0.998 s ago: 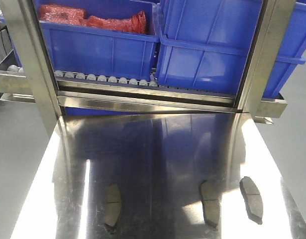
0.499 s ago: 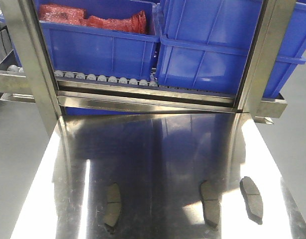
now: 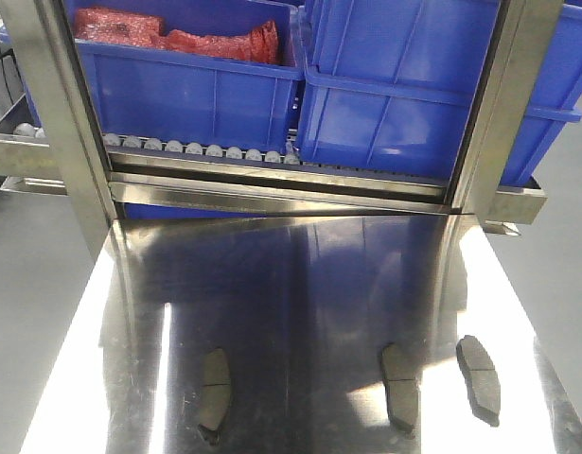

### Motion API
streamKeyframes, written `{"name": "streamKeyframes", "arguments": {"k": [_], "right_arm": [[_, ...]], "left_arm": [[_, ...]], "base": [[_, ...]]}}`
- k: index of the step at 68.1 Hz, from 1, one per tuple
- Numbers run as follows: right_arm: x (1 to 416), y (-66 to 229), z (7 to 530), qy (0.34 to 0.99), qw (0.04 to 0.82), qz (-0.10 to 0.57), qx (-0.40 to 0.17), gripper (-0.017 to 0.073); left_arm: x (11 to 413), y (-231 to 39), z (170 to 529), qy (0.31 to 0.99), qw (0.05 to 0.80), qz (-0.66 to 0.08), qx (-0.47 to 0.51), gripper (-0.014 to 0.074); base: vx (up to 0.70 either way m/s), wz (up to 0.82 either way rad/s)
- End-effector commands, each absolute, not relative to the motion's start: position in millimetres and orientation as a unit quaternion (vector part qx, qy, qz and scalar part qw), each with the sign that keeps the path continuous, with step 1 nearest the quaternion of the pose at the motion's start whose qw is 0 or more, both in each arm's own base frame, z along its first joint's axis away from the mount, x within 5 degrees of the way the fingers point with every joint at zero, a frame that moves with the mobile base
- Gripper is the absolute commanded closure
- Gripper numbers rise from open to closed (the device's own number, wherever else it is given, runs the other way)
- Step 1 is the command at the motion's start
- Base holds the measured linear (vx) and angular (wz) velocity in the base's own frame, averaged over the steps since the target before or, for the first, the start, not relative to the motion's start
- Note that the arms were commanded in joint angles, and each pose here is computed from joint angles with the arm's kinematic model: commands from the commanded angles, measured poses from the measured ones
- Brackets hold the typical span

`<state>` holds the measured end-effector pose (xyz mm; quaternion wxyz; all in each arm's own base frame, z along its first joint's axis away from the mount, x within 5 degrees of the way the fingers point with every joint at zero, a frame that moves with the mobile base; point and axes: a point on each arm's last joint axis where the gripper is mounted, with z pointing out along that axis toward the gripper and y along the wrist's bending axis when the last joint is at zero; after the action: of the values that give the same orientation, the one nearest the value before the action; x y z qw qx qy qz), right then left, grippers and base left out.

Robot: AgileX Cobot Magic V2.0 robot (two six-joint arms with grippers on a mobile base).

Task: Move and align brake pads A on conveyor
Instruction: 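Lower the right gripper onto the farthest-side brake pad and grasp it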

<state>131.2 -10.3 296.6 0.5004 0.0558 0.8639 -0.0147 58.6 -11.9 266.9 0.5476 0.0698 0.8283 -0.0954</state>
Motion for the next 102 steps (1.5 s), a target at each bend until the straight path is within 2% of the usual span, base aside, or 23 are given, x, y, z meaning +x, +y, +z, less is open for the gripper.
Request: {"name": "streamKeyframes", "arguments": {"k": [1,13,25,37,58,78,102], "right_arm": [[135,-11,313,0.845,0.533,-0.019,0.050,-0.0021],[154,-13,312,0.886,0.460,-0.023,0.053,-0.0016],[196,-16,303,0.933,0.355,-0.026,0.058,-0.0016],[234,-17,292,0.953,0.296,-0.025,0.057,-0.0016],[288,11,259,0.985,0.173,-0.019,0.005,-0.0016],[311,39,228,0.995,0.100,0.002,-0.014,-0.0016],[316,42,205,0.998,0.052,0.006,-0.016,-0.0016]], "left_arm": [[61,-14,284,0.795,0.593,-0.107,0.074,0.0599],[61,-14,284,0.795,0.593,-0.107,0.074,0.0599],[61,-14,284,0.795,0.593,-0.107,0.074,0.0599],[61,-14,284,0.795,0.593,-0.107,0.074,0.0599],[61,-14,284,0.795,0.593,-0.107,0.074,0.0599],[61,-14,284,0.795,0.593,-0.107,0.074,0.0599],[61,-14,284,0.795,0.593,-0.107,0.074,0.0599]], "base": [[0.00,0.00],[0.00,0.00],[0.00,0.00],[0.00,0.00],[0.00,0.00],[0.00,0.00],[0.00,0.00]]}}
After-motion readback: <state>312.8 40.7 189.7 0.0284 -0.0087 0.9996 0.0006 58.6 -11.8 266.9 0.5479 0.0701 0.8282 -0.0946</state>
